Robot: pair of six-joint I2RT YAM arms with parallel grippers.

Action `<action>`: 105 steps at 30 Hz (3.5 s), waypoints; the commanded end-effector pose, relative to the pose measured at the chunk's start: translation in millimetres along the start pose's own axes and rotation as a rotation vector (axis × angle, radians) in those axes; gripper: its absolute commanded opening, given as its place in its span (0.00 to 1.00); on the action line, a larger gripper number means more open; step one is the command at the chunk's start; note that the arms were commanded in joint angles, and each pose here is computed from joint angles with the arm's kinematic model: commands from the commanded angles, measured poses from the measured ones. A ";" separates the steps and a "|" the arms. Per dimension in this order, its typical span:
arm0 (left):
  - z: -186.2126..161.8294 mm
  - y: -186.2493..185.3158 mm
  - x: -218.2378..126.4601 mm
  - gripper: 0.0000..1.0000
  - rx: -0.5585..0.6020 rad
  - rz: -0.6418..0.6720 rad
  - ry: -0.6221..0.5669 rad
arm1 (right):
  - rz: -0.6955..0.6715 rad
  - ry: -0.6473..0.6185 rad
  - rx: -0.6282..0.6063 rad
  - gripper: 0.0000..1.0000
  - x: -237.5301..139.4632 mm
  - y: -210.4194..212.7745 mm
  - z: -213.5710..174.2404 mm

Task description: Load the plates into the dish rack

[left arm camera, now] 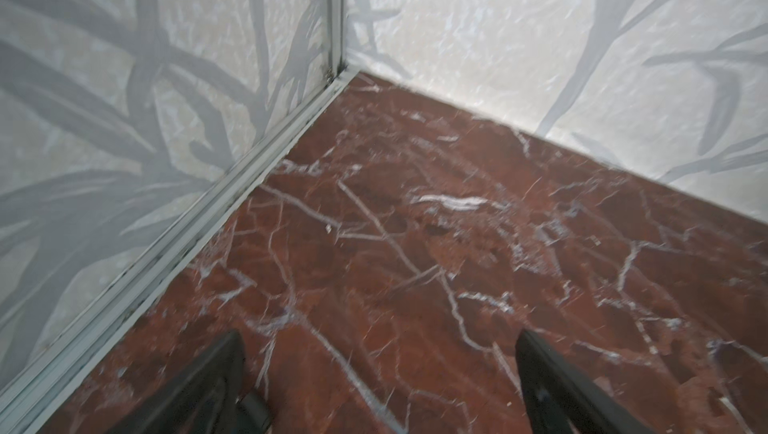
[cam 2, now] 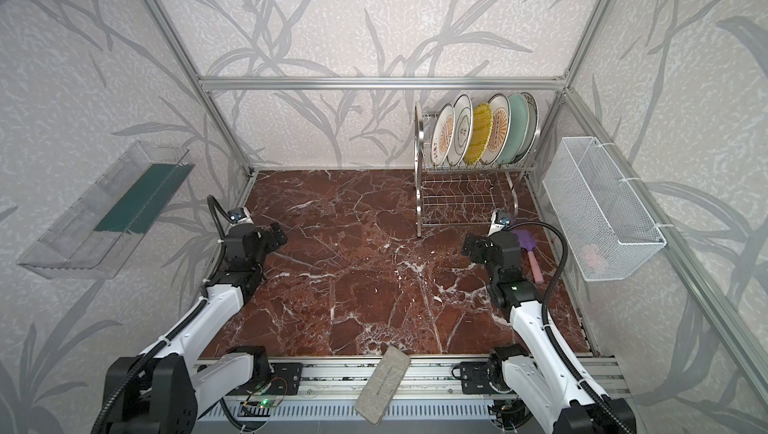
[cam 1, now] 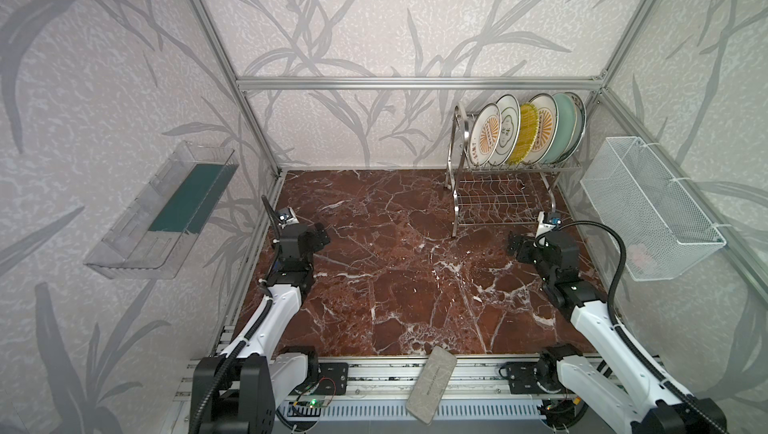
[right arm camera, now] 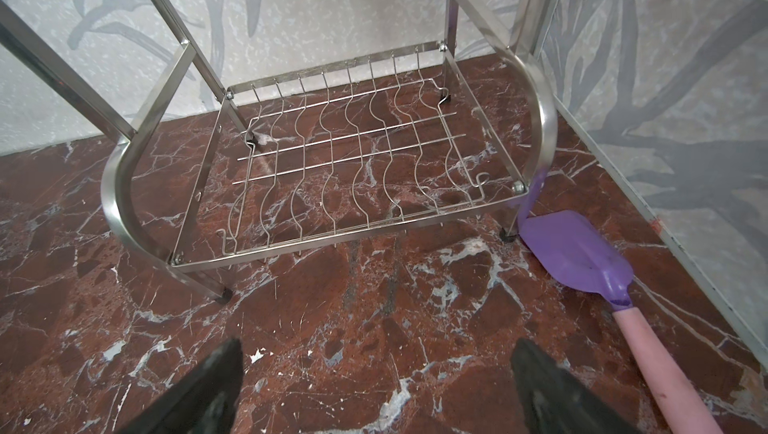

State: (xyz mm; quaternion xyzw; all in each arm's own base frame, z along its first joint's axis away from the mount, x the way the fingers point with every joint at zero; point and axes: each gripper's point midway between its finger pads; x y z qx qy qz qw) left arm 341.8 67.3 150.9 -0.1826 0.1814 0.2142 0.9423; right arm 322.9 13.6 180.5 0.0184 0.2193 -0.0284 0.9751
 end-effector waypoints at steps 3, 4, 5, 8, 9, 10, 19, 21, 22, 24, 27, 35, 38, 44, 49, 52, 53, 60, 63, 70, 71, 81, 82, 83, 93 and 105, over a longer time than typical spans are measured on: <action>19.9 12.1 3.8 0.99 -0.001 0.012 -0.143 | -0.020 -0.046 -0.005 0.99 -2.3 -4.9 9.2; 17.2 13.6 5.4 0.99 0.009 0.009 -0.148 | -0.023 -0.048 -0.006 0.99 -2.3 -5.3 9.6; 13.5 15.0 7.1 0.99 0.020 0.006 -0.147 | -0.024 -0.049 -0.006 0.99 -2.2 -5.9 9.8; 6.1 20.6 14.3 0.99 0.009 0.007 -0.155 | -0.017 -0.041 -0.009 0.99 0.6 -4.5 7.6; 2.4 19.8 17.0 0.99 0.015 -0.005 -0.155 | -0.016 -0.037 -0.010 0.99 2.1 -4.4 5.9; -0.6 18.0 20.1 0.99 0.021 -0.025 -0.154 | -0.016 -0.035 -0.013 0.99 3.3 -4.5 4.4; -25.9 -5.6 36.1 0.99 0.079 -0.212 -0.179 | -0.030 -0.072 -0.053 0.99 4.9 -7.7 3.5; -32.4 -7.8 40.0 0.99 0.088 -0.226 -0.157 | -0.035 -0.083 -0.069 0.99 4.9 -8.7 3.2; -37.3 -10.7 43.7 0.99 0.099 -0.243 -0.144 | -0.039 -0.089 -0.077 0.99 4.8 -9.2 3.5; -37.2 -22.3 49.7 0.99 0.128 -0.290 -0.132 | -0.045 -0.095 -0.088 0.99 4.9 -10.5 3.2; -48.2 -30.6 57.8 0.99 0.187 -0.289 0.001 | -0.040 -0.109 -0.107 0.99 4.4 -9.8 1.1; -42.4 -29.1 56.6 0.99 0.171 -0.295 -0.075 | -0.042 -0.135 -0.134 0.99 4.2 -10.7 -1.0; -42.2 -26.9 57.3 0.99 0.168 -0.279 -0.073 | -0.028 -0.173 -0.142 0.99 3.9 -8.4 -1.0; -42.5 -27.4 57.1 0.99 0.170 -0.282 -0.072 | -0.019 -0.227 -0.181 0.99 12.1 -5.3 -7.0; -42.6 -27.1 57.1 0.99 0.170 -0.282 -0.071 | -0.011 -0.241 -0.208 0.99 21.3 -2.4 -11.8; -43.0 -27.4 57.0 0.99 0.171 -0.283 -0.070 | -0.014 -0.242 -0.205 0.99 29.7 -2.0 -14.5; -42.6 -27.2 57.2 0.99 0.170 -0.282 -0.071 | -0.013 -0.252 -0.204 0.99 32.1 -1.5 -14.2; -42.9 -26.8 57.1 0.99 0.170 -0.281 -0.070 | 0.011 -0.309 -0.241 0.99 57.1 6.9 -23.2; -42.6 -27.6 57.2 0.99 0.170 -0.282 -0.071 | 0.034 -0.301 -0.250 0.99 66.7 10.8 -35.3; -43.1 -27.5 57.1 0.99 0.172 -0.283 -0.069 | 0.066 -0.253 -0.262 0.99 82.7 15.2 -48.5; -42.8 -27.5 57.2 0.99 0.172 -0.282 -0.070 | 0.080 -0.237 -0.268 0.99 88.1 18.1 -46.9; -42.9 -27.0 57.3 0.99 0.171 -0.281 -0.070 | 0.141 -0.140 -0.278 0.99 104.5 26.0 -47.9; -42.1 -27.4 57.2 0.99 0.171 -0.282 -0.072 | 0.141 -0.139 -0.277 0.99 104.4 25.9 -48.1; -42.9 -27.6 57.3 0.99 0.172 -0.282 -0.069 | 0.140 -0.139 -0.278 0.99 104.4 25.9 -48.3; -42.4 -27.4 57.3 0.99 0.172 -0.282 -0.071 | 0.141 -0.140 -0.280 0.99 104.3 25.9 -48.1; -46.6 -37.2 57.6 0.99 0.201 -0.325 -0.043 | 0.140 -0.142 -0.279 0.99 104.4 25.9 -47.6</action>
Point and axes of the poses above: each gripper's point midway between its finger pads, its own x axis out along the fingers, its own y axis along the line the jaws close on, z = x × y, and after that the axes turned 8 degrees about -x, right-handed
